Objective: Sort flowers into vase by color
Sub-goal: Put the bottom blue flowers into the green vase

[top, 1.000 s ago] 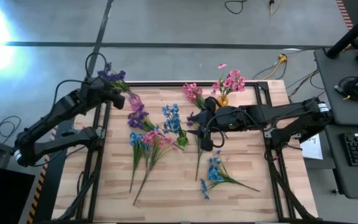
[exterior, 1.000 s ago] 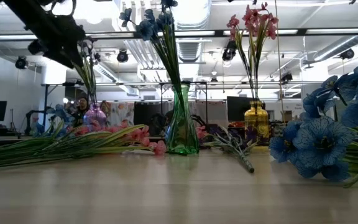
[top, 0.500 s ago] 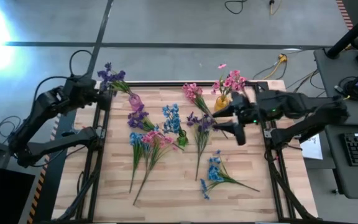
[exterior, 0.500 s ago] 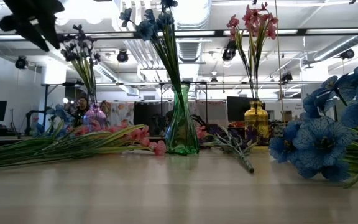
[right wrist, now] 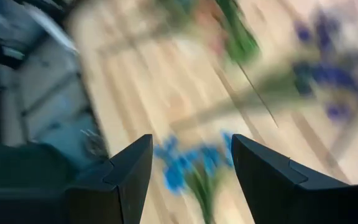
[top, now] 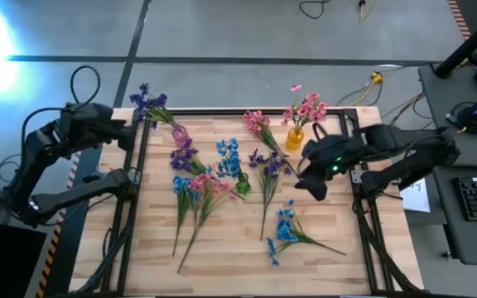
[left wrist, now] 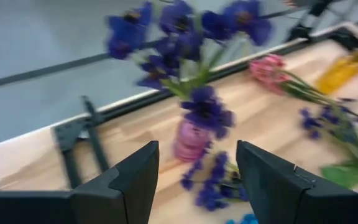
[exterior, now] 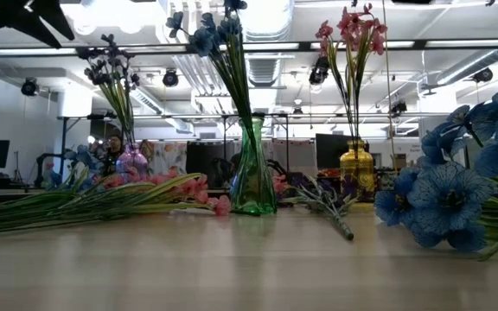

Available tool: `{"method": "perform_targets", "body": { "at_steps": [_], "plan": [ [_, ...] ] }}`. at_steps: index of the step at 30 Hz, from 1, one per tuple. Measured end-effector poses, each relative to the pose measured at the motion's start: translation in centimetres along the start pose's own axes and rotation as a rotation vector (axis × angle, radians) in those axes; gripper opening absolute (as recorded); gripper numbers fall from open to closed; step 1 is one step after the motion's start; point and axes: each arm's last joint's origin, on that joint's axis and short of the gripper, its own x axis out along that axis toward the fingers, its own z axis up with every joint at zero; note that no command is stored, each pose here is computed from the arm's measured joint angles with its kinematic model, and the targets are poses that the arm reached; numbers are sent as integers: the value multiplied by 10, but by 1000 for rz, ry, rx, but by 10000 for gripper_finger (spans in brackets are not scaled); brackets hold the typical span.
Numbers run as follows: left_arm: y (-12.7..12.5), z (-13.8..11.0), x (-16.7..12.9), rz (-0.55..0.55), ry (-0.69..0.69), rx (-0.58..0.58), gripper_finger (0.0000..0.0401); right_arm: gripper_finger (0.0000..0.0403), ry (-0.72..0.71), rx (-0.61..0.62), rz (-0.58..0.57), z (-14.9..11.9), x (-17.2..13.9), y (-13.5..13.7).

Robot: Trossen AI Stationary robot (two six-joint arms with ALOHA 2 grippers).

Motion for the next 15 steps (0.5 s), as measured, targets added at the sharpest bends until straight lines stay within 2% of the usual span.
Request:
{"method": "perform_targets", "body": {
  "at_steps": [5,10,15],
  "plan": [
    [1,-12,4,-73,12,12,201,210,144,75,-148,-7,23,-5],
    [3,-26,3,-149,4,13,201,210,181,84,-191,-6,38,-3],
    [2,-31,4,-260,-129,38,201,210,210,19,-206,-5,49,-1]
  ]
}}
